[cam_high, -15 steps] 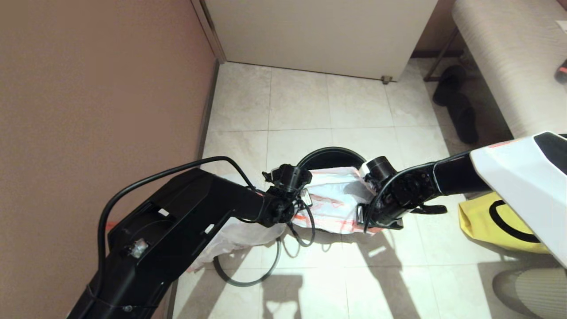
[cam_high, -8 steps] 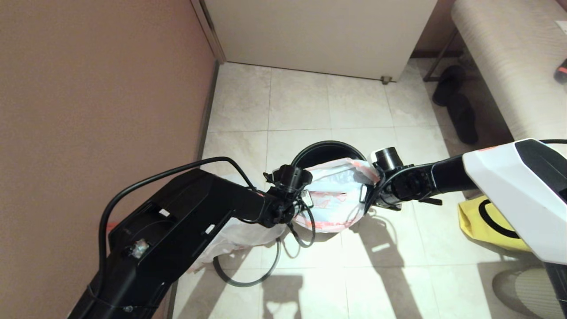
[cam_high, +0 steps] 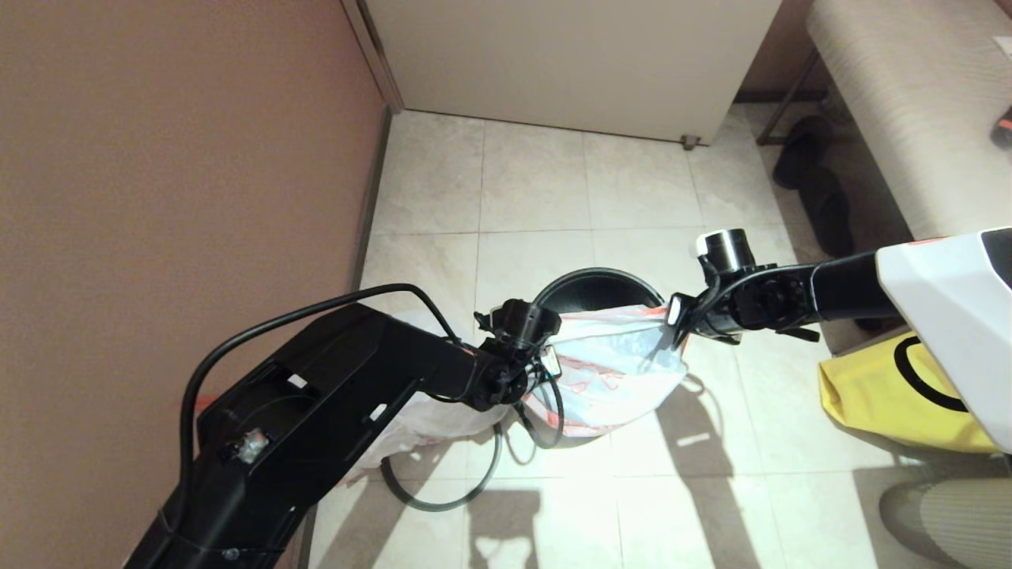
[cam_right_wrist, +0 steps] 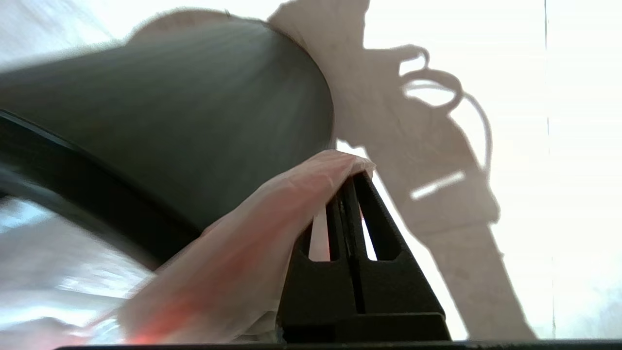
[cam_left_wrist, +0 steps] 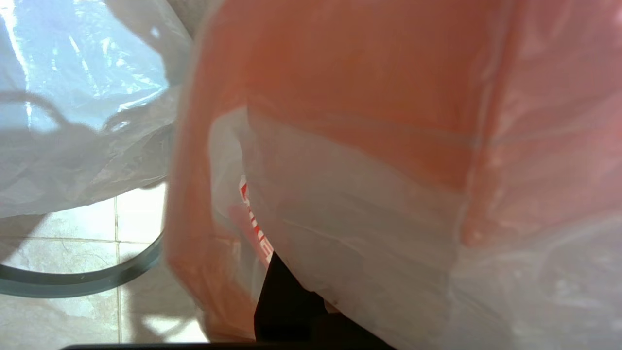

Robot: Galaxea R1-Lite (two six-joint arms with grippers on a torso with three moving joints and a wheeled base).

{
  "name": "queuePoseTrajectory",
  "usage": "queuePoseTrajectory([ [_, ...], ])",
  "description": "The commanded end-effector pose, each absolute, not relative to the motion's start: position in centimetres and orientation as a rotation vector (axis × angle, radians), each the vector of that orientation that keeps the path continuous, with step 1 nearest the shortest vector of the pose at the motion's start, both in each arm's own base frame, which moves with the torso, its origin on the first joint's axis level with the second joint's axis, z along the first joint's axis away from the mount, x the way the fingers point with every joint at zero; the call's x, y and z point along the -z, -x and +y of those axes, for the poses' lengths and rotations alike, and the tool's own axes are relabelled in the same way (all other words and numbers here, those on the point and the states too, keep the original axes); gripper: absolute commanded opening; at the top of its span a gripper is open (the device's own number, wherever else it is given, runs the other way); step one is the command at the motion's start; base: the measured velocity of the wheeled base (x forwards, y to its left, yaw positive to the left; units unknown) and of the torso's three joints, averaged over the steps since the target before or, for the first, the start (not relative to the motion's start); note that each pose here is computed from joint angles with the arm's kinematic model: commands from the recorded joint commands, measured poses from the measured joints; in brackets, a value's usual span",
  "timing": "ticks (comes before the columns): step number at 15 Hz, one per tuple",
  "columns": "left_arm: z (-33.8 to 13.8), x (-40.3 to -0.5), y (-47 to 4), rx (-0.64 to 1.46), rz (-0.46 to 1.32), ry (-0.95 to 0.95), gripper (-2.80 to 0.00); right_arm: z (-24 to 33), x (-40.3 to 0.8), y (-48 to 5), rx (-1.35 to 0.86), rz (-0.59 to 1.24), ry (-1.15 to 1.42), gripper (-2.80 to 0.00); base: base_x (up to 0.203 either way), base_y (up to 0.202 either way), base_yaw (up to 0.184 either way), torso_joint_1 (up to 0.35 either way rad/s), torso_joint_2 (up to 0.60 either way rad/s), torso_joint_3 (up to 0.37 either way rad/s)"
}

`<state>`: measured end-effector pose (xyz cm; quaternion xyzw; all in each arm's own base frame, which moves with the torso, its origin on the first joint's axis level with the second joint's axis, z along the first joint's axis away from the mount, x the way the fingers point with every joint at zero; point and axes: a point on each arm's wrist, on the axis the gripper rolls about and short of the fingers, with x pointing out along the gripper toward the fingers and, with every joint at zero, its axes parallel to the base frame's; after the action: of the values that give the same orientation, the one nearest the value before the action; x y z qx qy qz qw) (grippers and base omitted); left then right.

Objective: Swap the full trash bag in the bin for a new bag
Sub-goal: Put the new garbage bag on the trash can

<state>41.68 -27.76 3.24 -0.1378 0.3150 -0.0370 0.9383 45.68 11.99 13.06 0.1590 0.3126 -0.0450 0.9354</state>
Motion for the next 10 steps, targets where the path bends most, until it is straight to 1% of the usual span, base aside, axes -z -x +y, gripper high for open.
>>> queuePoseTrajectory([
  [1,-28.0,-2.9,-41.4,0.082,0.652,0.268,-2.8,12.1,-14.4,-45.7,0.083,0.606,-0.337,-2.8,0.0,0.0,0.0,0.0,0.0,0.0],
  [5,-28.8,-2.6,-40.8,0.11,0.665,0.247,-2.8,12.5,-16.9,-44.5,0.06,0.581,-0.346,-2.8,0.0,0.0,0.0,0.0,0.0,0.0],
  [10,-29.5,-2.3,-39.7,0.16,0.691,0.217,-2.8,12.7,-18.3,-43.7,0.057,0.59,-0.375,-2.8,0.0,0.0,0.0,0.0,0.0,0.0],
])
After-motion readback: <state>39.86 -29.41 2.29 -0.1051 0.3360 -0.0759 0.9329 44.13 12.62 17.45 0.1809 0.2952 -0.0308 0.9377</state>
